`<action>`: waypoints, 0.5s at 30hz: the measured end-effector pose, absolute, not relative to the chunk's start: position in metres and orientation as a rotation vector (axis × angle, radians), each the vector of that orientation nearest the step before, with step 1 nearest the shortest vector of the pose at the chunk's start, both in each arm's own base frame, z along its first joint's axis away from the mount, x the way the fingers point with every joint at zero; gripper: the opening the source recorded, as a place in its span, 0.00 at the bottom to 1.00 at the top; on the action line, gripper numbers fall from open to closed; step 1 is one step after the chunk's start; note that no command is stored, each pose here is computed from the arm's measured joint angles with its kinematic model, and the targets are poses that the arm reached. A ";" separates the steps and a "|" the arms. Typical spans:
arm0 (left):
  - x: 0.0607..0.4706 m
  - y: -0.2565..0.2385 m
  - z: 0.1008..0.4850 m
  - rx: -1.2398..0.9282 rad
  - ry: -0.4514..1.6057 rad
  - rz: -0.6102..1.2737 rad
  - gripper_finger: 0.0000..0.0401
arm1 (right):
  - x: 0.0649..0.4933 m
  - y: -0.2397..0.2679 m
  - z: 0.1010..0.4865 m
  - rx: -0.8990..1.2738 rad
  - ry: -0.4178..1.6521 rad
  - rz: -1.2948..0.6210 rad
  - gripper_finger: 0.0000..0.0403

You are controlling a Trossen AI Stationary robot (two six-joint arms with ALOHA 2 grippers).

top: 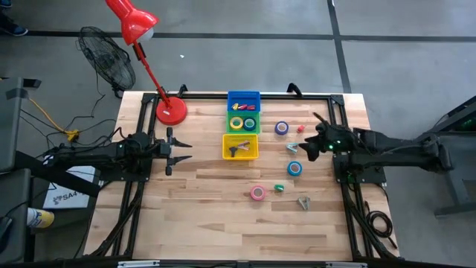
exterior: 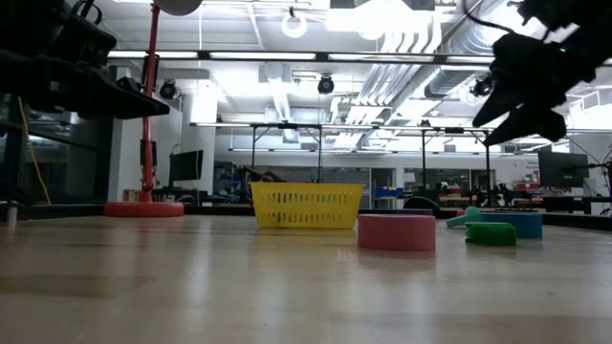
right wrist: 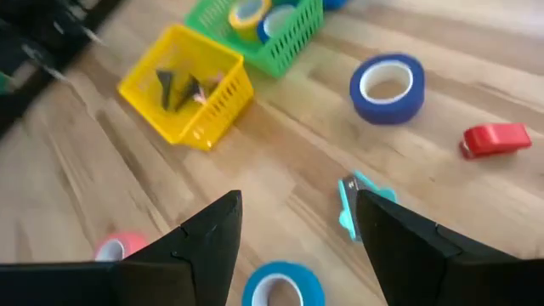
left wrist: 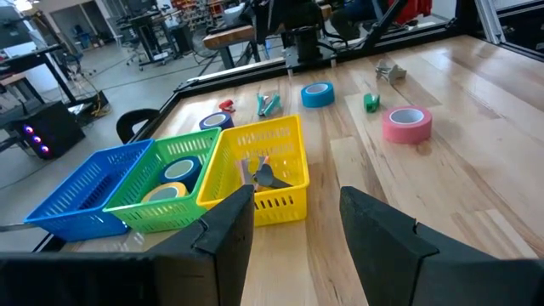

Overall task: Pick and place Stapler, Stapler remover, tape
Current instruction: Put the pink tape into the green bin

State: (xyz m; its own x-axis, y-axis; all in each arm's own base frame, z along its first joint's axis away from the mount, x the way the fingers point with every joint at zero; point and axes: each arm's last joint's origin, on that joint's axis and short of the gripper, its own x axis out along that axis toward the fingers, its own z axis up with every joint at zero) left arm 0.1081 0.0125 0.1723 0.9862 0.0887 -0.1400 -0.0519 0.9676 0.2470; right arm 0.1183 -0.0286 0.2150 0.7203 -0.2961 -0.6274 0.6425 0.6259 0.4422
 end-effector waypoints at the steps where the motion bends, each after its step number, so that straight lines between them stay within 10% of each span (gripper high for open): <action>1: 0.108 0.012 0.172 0.245 0.151 0.071 0.43 | 0.123 -0.029 0.219 0.704 0.575 -0.570 0.55; 15: 0.108 0.012 0.172 0.245 0.151 0.071 0.43 | 0.196 0.005 0.239 0.241 0.866 -0.142 0.55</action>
State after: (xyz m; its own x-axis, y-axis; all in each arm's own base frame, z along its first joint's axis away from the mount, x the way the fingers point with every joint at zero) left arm 0.1080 0.0125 0.1722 0.9861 0.0886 -0.1403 -0.0518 0.9677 0.2467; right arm 0.1958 0.0049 0.2389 0.6406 -0.0255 -0.7674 0.2201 0.9636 0.1516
